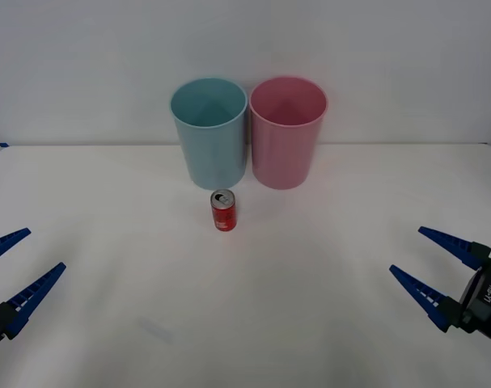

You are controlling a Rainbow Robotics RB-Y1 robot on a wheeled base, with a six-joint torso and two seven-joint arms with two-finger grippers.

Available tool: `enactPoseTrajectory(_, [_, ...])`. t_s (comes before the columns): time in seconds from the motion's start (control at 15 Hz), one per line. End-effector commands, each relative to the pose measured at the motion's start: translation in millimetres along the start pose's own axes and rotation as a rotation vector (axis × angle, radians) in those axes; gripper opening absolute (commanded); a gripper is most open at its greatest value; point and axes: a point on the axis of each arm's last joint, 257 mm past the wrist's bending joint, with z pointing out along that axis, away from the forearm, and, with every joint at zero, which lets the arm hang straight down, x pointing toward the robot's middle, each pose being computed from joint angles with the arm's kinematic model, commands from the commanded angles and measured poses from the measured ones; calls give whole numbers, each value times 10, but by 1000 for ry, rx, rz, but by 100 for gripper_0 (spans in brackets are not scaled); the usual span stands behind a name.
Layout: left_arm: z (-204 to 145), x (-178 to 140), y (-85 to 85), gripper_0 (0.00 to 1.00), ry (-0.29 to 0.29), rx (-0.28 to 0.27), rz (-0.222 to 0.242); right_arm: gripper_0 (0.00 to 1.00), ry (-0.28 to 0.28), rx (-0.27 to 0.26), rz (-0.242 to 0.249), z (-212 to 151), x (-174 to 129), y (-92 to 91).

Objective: Grasp the object on the table and drop it into the matching bin: aluminum can to the light blue bin, PET bottle to the pink bin.

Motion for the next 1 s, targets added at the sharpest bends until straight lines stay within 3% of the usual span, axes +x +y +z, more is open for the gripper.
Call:
enactPoseTrajectory(0.07, [0,0,0,100,0,0,0,100,19,-35,3,236,172,43])
enactPoseTrajectory(0.53, [0,0,0,100,0,0,0,100,63,-9,-25,751,500,127])
enactPoseTrajectory(0.67, [0,0,0,100,0,0,0,100,76,3,-78,885,570,143])
enactPoseTrajectory(1.0, [0,0,0,100,0,0,0,100,89,14,-72,1263,660,244])
